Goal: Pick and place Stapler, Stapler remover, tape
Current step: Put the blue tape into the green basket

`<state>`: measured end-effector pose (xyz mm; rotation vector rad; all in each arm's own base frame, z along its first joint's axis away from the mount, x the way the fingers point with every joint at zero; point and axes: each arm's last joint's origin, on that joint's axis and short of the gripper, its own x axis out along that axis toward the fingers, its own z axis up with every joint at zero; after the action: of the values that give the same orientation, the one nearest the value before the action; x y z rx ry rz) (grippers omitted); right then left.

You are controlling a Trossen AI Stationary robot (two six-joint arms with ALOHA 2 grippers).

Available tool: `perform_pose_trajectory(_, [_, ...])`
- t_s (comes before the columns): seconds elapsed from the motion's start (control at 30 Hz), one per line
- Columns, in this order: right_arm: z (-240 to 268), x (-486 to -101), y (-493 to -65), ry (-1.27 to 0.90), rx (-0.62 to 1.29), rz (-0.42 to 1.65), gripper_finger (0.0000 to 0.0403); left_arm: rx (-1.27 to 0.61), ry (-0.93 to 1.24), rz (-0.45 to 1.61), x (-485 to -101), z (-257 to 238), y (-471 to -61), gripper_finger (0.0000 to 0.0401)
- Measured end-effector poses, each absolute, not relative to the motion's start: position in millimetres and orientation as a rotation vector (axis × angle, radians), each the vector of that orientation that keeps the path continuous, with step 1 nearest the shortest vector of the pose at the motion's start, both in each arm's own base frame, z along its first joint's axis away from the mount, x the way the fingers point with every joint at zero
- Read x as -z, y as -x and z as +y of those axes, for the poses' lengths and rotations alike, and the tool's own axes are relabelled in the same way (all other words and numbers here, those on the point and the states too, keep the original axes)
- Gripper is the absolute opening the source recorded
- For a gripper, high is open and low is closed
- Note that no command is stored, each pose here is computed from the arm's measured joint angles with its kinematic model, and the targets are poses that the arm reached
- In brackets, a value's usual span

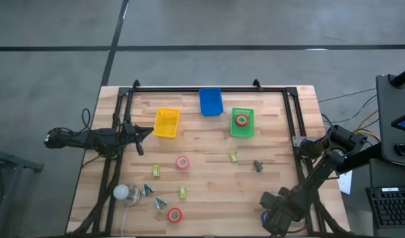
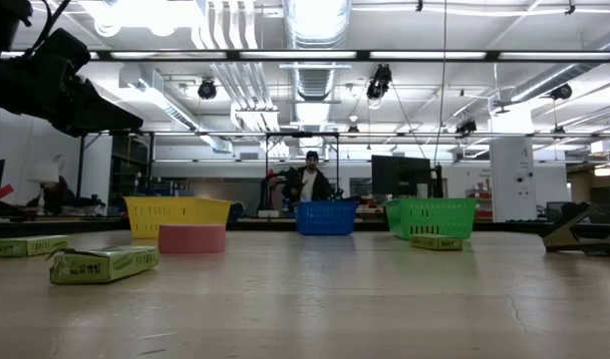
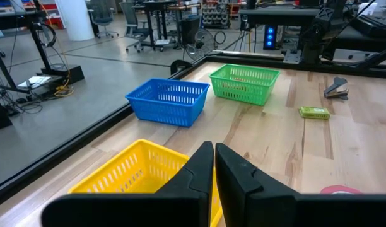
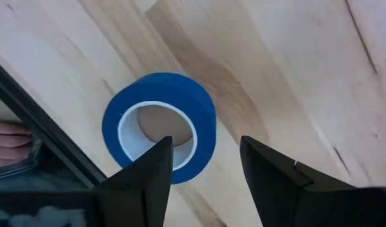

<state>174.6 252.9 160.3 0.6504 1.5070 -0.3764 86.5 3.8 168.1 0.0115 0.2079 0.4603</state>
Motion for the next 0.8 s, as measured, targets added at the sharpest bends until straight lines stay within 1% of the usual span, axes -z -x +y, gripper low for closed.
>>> perform_pose_trajectory(0.2, [250,-156,-174,-0.632,0.396,1.462,0.0149,-0.46,-0.011,0.208,-168,4,-86,0.0021])
perform_pose_trajectory(0.47, [248,-154,-174,-0.627,0.402,1.457,0.0127,-0.46,-0.011,0.208,-168,4,-86,0.0021])
perform_pose_trajectory(0.63, [245,-151,-174,-0.602,0.424,1.4,0.0113,-0.461,-0.011,0.208,-168,4,-86,0.0021])
perform_pose_trajectory(0.8, [241,-145,-173,-0.597,0.436,1.387,0.0093,-0.46,-0.011,0.208,-168,4,-86,0.0021])
